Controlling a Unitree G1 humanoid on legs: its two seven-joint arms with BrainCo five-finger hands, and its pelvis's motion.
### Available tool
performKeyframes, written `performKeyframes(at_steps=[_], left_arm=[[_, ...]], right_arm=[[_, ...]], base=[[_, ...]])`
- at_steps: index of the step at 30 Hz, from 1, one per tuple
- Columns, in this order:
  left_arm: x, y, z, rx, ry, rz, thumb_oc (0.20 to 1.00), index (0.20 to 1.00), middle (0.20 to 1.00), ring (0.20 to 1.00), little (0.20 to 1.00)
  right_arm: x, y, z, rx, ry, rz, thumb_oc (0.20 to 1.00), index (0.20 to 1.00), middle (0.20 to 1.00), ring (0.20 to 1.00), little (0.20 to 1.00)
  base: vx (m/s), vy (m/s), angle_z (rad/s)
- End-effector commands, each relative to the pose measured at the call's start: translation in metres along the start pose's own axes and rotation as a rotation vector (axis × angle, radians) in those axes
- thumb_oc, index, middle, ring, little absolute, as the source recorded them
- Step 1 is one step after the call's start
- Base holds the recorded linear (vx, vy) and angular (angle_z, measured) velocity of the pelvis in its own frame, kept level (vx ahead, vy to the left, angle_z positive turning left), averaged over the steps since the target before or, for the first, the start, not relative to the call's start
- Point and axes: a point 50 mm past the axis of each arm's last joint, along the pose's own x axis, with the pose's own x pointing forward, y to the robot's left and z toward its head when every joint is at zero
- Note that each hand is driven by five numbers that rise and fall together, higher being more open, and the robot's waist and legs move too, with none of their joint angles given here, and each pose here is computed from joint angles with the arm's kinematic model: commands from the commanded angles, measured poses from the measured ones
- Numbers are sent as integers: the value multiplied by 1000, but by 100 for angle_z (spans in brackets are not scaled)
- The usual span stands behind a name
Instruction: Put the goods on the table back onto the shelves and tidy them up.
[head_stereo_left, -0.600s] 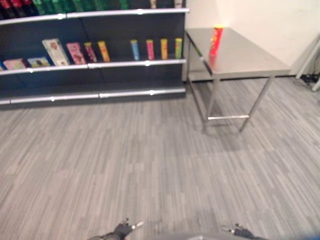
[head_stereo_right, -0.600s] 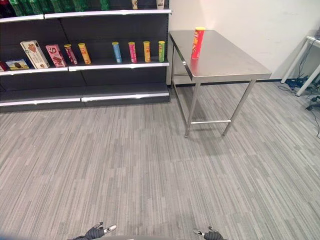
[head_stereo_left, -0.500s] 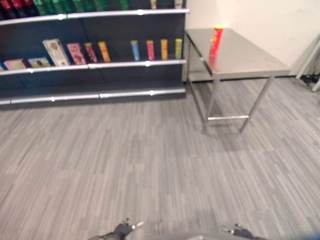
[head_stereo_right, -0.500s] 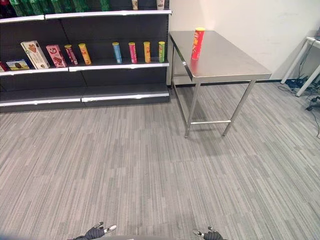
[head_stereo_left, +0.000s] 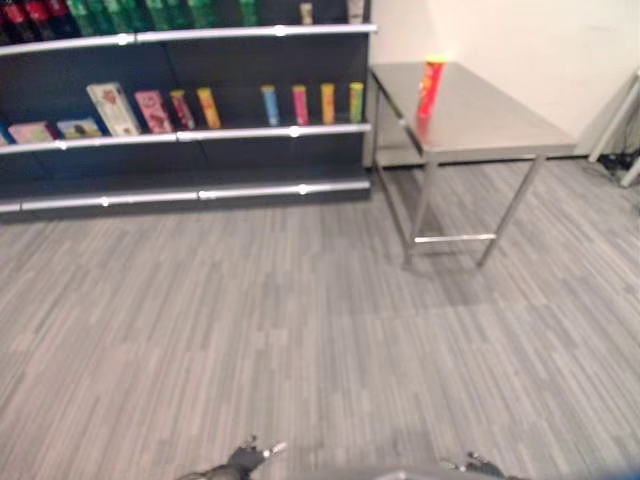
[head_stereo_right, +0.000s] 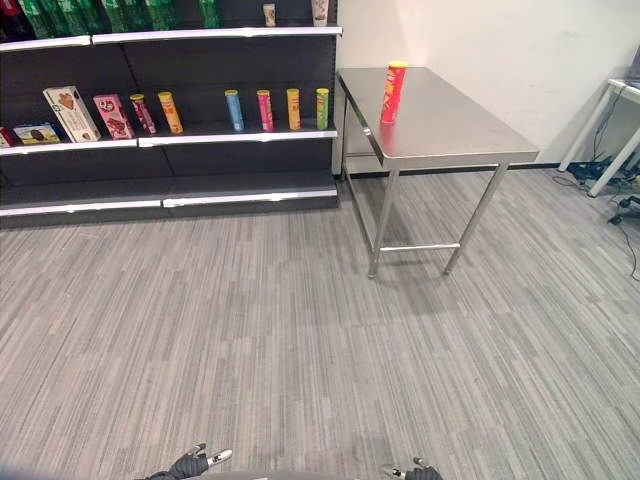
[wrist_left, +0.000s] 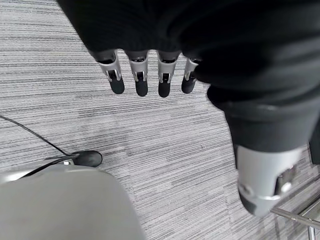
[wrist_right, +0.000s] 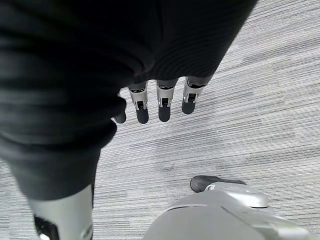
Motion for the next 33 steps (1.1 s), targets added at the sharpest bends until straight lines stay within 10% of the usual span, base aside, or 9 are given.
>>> performKeyframes(at_steps=[1,33], left_arm=[[3,1,11,-3,-23,9,1000,1000,1000,1000,1000],[5,12,25,-124,-67,49,1000,1000,1000,1000,1000]], right_arm=[[2,12,2,-59,7,36,1000,1000,1000,1000,1000],[5,15,26,-66,-52,48,1000,1000,1000,1000,1000]], base=[[0,0,0],[-6,29,-2]])
